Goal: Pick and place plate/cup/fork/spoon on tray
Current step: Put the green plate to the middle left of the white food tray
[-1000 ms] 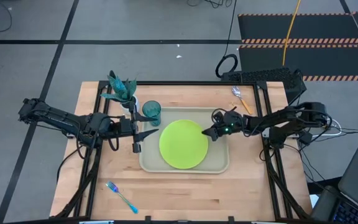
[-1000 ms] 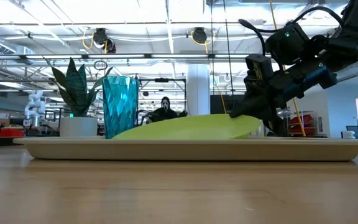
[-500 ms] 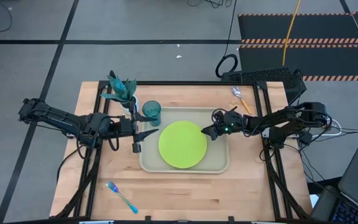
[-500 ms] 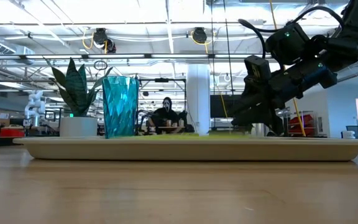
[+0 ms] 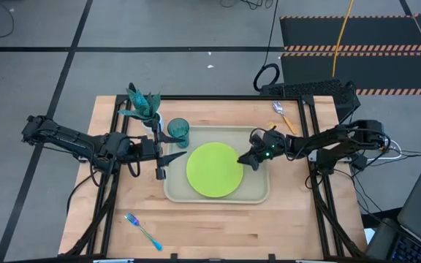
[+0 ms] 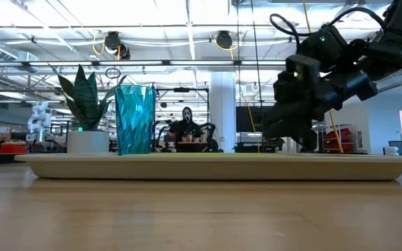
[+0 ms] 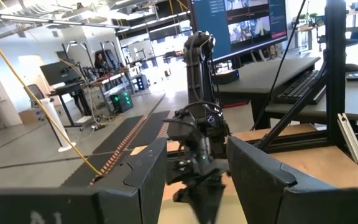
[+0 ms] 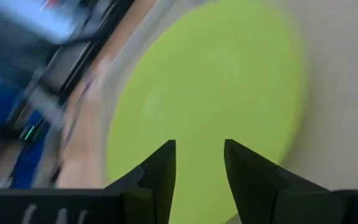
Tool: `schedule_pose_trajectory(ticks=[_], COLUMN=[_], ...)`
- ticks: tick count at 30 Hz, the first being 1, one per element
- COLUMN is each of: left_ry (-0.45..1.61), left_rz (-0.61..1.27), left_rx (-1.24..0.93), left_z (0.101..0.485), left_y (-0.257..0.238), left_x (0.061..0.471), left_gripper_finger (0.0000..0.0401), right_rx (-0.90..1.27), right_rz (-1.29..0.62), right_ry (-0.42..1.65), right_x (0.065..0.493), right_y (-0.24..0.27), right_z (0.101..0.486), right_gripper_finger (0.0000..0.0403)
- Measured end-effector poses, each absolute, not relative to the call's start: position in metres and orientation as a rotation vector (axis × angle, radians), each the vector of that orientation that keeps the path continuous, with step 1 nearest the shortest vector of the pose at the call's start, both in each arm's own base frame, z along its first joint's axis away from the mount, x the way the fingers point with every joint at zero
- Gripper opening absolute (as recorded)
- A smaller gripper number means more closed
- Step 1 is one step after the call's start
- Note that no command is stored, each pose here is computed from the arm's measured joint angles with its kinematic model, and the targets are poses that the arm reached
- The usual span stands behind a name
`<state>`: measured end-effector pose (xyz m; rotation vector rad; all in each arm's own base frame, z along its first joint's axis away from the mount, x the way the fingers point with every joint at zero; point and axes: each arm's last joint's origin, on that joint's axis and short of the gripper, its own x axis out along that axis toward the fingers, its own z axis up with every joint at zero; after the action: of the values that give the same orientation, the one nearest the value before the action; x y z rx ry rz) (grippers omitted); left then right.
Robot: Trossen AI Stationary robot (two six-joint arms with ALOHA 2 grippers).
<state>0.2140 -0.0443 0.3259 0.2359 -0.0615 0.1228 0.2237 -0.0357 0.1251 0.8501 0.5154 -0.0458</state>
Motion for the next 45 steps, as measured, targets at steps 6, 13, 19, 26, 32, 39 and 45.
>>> schedule_pose_trajectory(ticks=[6, 13, 19, 26, 32, 39, 45], left_ry=[-0.059, -0.059, -0.06, -0.06, -0.056, -0.047, -0.02], left_rz=[0.122, 0.121, 0.122, 0.122, 0.121, 0.119, 0.116], left_rx=[0.23, 0.229, 0.229, 0.229, 0.216, 0.185, 0.16], left_z=[0.326, 0.326, 0.326, 0.326, 0.325, 0.324, 0.321], left_y=[-0.044, -0.044, -0.044, -0.044, -0.044, -0.044, -0.044], left_x=[0.214, 0.214, 0.214, 0.214, 0.214, 0.214, 0.214], left_gripper_finger=[0.0172, 0.0172, 0.0172, 0.0172, 0.0172, 0.0172, 0.0172], right_rx=[0.748, 0.447, 0.213, 0.054, -0.034, 0.008, -0.104], right_rz=[0.073, 0.185, 0.147, 0.185, 0.21, 0.215, 0.129], right_ry=[0.575, 0.567, 0.443, 0.012, -0.391, -0.378, 0.212], right_x=[0.221, 0.221, 0.22, 0.224, 0.216, 0.23, 0.275], right_y=[-0.028, -0.009, -0.001, 0.001, 0.001, 0.0, -0.005], right_z=[0.124, 0.127, 0.146, 0.192, 0.23, 0.248, 0.254], right_gripper_finger=[0.013, 0.013, 0.013, 0.013, 0.013, 0.013, 0.013])
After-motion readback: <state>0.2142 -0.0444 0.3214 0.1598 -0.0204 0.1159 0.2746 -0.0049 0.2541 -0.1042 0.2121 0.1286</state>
